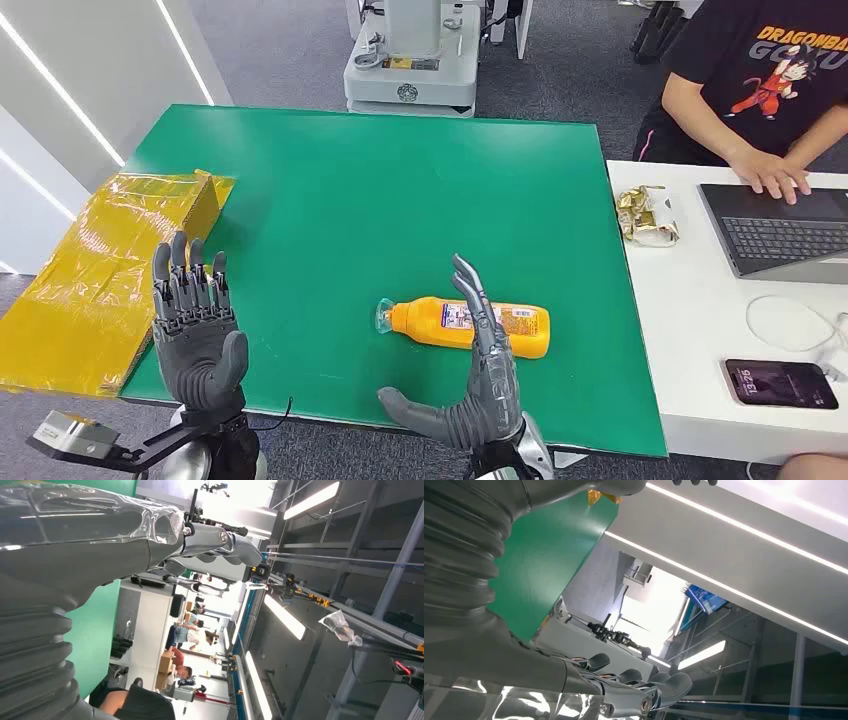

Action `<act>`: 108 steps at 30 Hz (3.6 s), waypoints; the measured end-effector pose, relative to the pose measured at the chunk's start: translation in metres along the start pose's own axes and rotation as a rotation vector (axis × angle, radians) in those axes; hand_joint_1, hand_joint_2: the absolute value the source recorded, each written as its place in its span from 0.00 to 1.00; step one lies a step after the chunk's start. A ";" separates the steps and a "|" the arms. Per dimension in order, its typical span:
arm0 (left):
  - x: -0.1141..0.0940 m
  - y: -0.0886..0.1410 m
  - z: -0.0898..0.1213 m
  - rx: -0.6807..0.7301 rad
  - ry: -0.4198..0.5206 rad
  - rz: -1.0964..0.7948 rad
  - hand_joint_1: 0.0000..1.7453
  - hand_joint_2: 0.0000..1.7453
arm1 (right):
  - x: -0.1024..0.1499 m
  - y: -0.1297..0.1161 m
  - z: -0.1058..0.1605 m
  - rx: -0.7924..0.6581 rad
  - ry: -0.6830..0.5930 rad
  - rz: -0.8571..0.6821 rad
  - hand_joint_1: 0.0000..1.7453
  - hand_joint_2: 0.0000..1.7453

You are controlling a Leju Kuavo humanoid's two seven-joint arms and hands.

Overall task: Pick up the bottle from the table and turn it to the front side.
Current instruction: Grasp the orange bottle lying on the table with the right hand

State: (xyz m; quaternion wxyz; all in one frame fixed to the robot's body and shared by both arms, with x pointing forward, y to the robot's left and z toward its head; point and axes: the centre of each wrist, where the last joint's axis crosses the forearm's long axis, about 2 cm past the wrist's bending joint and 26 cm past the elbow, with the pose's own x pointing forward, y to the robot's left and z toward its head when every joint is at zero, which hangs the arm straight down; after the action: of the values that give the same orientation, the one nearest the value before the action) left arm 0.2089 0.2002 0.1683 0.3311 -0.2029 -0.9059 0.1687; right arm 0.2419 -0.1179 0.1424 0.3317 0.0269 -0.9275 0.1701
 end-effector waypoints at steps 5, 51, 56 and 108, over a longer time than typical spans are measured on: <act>0.000 0.000 0.001 -0.001 0.001 0.001 0.00 1.00 | 0.000 -0.001 0.000 0.037 0.035 0.043 0.00 1.00; -0.012 -0.008 0.009 -0.050 0.084 0.063 0.00 1.00 | -0.120 -0.116 -0.030 1.004 0.849 0.747 0.00 1.00; -0.013 -0.008 0.008 -0.053 0.090 0.065 0.00 1.00 | -0.121 -0.122 -0.020 1.031 0.887 0.765 0.00 1.00; -0.027 -0.020 0.009 -0.056 0.202 0.125 0.00 1.00 | -0.057 -0.095 0.016 0.157 0.454 0.635 1.00 1.00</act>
State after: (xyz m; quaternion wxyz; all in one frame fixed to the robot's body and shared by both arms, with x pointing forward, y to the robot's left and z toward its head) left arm 0.2172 0.1687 0.1561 0.4036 -0.2840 -0.8580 0.1422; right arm 0.2919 -0.2158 0.1241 0.4561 -0.2741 -0.7771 0.3361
